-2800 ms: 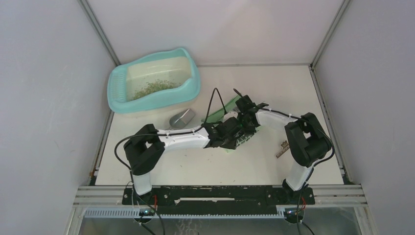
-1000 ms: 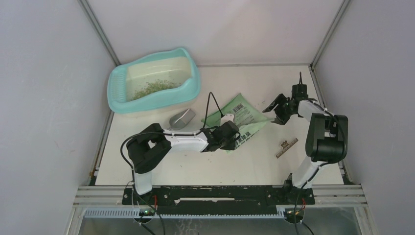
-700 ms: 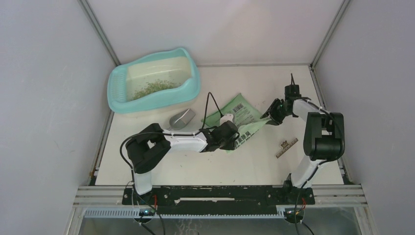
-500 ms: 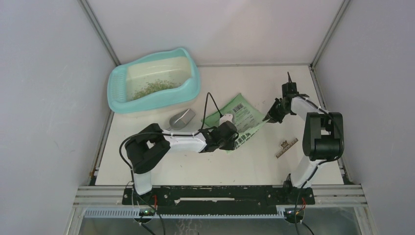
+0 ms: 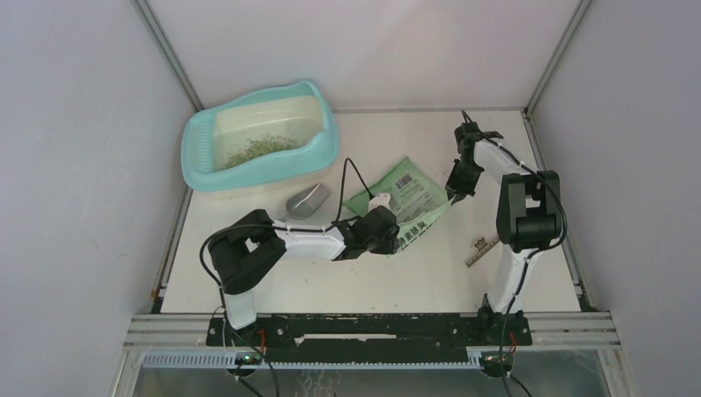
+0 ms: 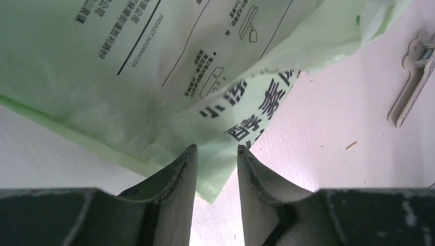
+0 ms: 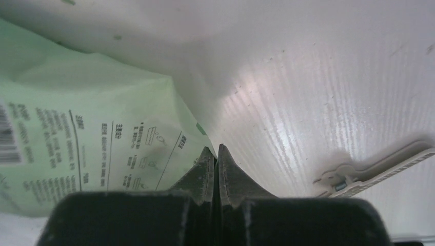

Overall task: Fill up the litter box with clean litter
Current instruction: Close the cat litter bag at the center of the board.

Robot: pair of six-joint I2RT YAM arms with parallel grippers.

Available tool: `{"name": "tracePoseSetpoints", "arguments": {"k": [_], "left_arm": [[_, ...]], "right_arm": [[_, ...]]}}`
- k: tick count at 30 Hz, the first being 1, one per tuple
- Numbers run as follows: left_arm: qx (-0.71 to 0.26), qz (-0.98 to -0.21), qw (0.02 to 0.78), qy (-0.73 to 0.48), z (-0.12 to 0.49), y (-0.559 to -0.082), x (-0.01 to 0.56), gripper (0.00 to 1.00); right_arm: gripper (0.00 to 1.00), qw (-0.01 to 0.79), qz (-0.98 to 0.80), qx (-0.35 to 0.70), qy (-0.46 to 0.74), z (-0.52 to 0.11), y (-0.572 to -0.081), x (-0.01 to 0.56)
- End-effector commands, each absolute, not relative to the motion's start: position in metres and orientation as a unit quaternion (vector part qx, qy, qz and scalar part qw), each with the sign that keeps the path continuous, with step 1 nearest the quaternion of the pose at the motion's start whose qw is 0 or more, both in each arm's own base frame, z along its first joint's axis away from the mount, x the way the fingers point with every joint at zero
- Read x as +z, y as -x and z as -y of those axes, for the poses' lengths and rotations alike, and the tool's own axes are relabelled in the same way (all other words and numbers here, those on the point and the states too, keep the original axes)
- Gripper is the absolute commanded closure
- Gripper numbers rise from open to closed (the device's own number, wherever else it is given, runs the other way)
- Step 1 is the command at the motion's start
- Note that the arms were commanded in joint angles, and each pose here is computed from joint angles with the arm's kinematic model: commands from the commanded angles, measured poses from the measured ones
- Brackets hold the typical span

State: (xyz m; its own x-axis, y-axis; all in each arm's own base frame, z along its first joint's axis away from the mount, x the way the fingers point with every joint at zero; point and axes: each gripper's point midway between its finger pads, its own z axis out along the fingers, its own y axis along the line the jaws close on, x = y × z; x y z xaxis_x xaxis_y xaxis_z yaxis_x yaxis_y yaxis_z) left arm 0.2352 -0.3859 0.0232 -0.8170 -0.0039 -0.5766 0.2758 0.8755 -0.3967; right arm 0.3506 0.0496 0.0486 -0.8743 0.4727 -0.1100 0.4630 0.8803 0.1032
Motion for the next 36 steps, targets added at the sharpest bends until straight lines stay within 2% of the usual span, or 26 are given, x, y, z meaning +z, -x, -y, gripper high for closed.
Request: {"name": "tracePoseSetpoints", "arguments": {"k": [1,5,10,12,13,15,16,19,24,30,33,36], "left_arm": [[-0.170,-0.951,0.246,-0.081,0.342,-0.215,-0.013,0.60],[-0.174,-0.950,0.246,-0.081,0.342,-0.214,-0.011,0.60],[-0.175,-0.950,0.247,-0.081,0.341,-0.214,-0.011,0.60],[-0.176,-0.950,0.246,-0.081,0.341,-0.215,-0.012,0.60],[-0.176,-0.950,0.245,-0.081,0.342,-0.215,-0.012,0.60],[-0.176,-0.950,0.243,-0.080,0.341,-0.214,-0.014,0.60],[-0.176,-0.951,0.243,-0.080,0.341,-0.214,-0.014,0.60],[-0.177,-0.951,0.242,-0.079,0.340,-0.212,-0.014,0.60],[-0.172,-0.952,0.240,-0.075,0.334,-0.210,-0.016,0.60],[-0.160,-0.956,0.236,-0.069,0.325,-0.206,-0.022,0.60],[-0.154,-0.957,0.237,-0.067,0.323,-0.207,-0.023,0.60],[-0.144,-0.959,0.236,-0.064,0.320,-0.208,-0.023,0.60]], "right_arm": [[0.97,0.057,-0.969,-0.108,-0.212,-0.002,-0.350,0.058],[0.99,0.046,-0.962,-0.179,-0.199,0.006,-0.355,0.063],[1.00,0.067,-0.955,-0.193,-0.214,-0.003,-0.370,0.066],[0.93,0.076,-0.950,-0.203,-0.223,-0.007,-0.374,0.065],[0.86,0.076,-0.950,-0.205,-0.225,-0.011,-0.375,0.063],[0.61,0.077,-0.948,-0.212,-0.222,-0.017,-0.378,0.059],[0.52,0.076,-0.949,-0.214,-0.219,-0.021,-0.379,0.056],[0.41,0.069,-0.948,-0.231,-0.210,-0.026,-0.381,0.048],[0.37,0.093,-0.945,-0.223,-0.222,-0.028,-0.389,0.052],[0.35,0.154,-0.951,-0.140,-0.229,-0.027,-0.395,0.087],[0.35,0.186,-0.951,-0.102,-0.223,-0.030,-0.386,0.113],[0.34,0.221,-0.949,-0.035,-0.220,-0.039,-0.355,0.141]]}}
